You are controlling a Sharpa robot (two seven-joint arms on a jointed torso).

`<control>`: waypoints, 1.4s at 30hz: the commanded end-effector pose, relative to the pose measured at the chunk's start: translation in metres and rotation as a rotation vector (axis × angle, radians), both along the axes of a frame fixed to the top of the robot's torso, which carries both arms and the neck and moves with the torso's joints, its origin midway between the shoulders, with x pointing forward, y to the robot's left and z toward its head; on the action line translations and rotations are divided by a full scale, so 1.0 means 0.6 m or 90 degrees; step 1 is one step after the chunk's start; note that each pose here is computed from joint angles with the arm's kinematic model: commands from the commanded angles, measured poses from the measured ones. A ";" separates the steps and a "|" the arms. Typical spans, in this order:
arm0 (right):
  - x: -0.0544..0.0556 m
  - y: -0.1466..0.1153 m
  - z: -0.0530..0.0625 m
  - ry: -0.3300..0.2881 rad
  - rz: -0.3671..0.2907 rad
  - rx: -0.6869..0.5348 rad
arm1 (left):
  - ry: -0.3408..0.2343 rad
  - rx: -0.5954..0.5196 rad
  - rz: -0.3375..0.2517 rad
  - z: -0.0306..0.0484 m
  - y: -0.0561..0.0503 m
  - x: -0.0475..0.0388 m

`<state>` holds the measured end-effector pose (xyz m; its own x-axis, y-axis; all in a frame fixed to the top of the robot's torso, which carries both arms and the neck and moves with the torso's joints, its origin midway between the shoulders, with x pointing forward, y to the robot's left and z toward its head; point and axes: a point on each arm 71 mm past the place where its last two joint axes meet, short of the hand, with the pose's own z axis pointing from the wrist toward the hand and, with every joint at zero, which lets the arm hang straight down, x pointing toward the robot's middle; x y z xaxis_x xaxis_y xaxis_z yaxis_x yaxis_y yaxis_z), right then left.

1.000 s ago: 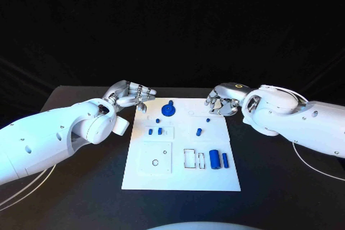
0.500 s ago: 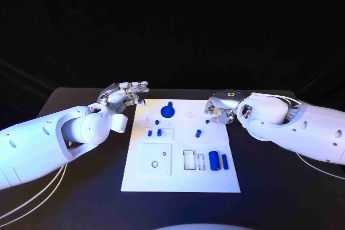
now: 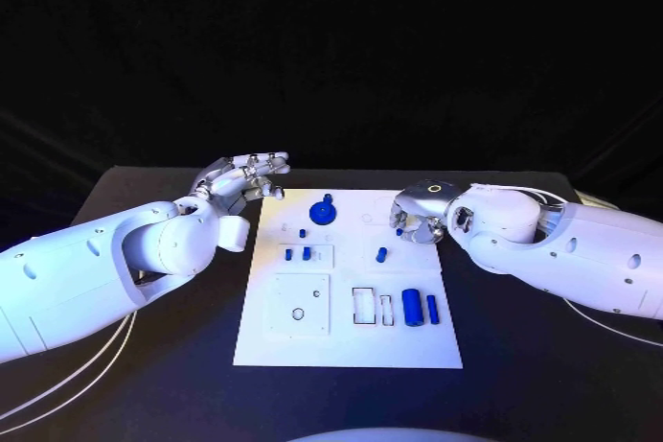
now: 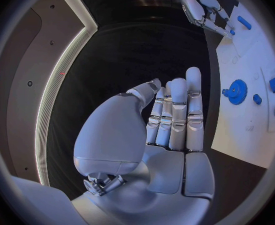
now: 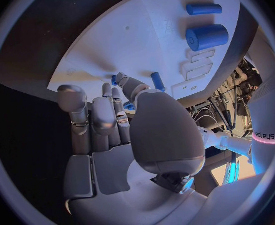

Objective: Assemble the parts on the task board

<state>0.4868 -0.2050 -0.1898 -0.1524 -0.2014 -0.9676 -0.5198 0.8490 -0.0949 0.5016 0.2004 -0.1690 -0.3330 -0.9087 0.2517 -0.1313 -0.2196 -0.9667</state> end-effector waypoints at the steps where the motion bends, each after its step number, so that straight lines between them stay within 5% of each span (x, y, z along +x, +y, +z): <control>1: -0.001 0.000 -0.006 0.013 0.005 -0.020 | -0.011 0.001 -0.020 0.002 -0.005 -0.001; 23: 0.004 0.006 -0.030 0.030 0.004 -0.020 | -0.017 0.014 -0.028 0.002 -0.007 -0.001; 42: 0.001 0.007 -0.015 -0.019 0.003 0.048 | -0.017 0.019 -0.030 0.001 -0.009 0.000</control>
<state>0.4885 -0.2022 -0.2004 -0.1403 -0.1708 -0.9753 -0.5191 0.8515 -0.0745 0.5024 0.1975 -0.1693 -0.3599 -0.9079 0.2147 -0.1196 -0.1834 -0.9757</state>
